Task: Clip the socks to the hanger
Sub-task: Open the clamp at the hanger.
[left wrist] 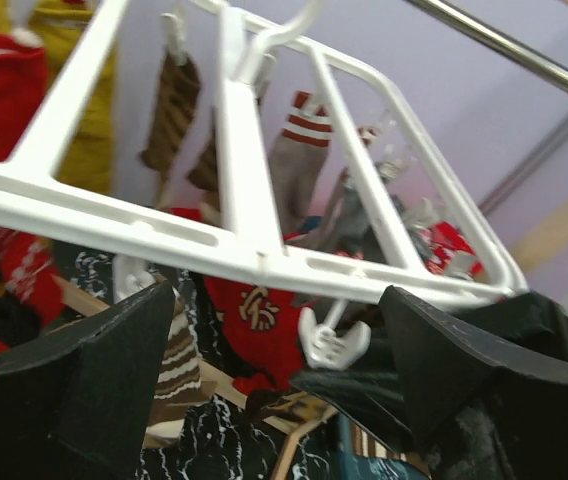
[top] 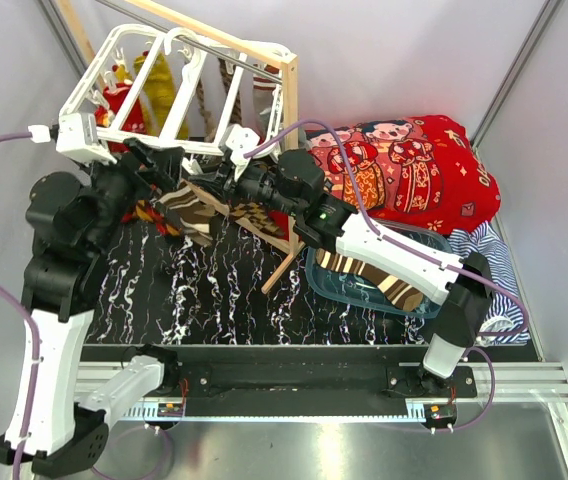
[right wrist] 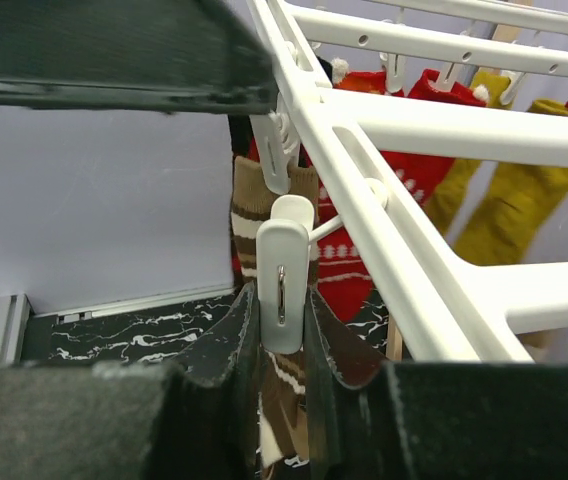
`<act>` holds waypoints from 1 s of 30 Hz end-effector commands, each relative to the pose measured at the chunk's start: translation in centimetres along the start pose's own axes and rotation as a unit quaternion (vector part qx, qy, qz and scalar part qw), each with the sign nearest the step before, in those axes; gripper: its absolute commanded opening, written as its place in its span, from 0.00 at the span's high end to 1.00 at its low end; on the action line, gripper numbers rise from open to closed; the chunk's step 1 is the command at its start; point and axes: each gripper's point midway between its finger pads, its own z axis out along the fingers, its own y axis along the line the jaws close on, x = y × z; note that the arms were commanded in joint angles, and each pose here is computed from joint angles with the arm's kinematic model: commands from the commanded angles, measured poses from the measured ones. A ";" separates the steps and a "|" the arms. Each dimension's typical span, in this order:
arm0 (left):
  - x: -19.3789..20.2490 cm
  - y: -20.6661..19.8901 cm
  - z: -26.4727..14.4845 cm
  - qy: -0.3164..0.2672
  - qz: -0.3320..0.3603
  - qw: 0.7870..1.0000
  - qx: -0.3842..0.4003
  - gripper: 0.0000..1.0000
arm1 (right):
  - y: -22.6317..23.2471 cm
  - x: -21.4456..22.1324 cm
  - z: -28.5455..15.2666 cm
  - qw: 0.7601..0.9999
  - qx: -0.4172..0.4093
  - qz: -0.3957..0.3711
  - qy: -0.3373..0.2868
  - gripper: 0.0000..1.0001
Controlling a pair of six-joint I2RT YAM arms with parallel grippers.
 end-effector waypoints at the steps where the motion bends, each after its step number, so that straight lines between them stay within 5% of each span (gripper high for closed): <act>1: -0.4 -3.9 -2.4 0.011 -0.011 0.995 0.094 0.11 | 3.2 -0.1 0.5 0.998 -0.062 0.008 0.005 1.00; 6: 0.8 -5.0 -3.3 0.033 -0.021 0.991 0.127 0.11 | 3.2 -0.1 0.6 0.998 -0.062 0.010 0.007 1.00; 30: 3.7 -1.7 1.2 0.053 -0.040 0.997 0.049 0.35 | 3.8 -0.7 0.4 0.997 -0.077 0.021 -0.001 1.00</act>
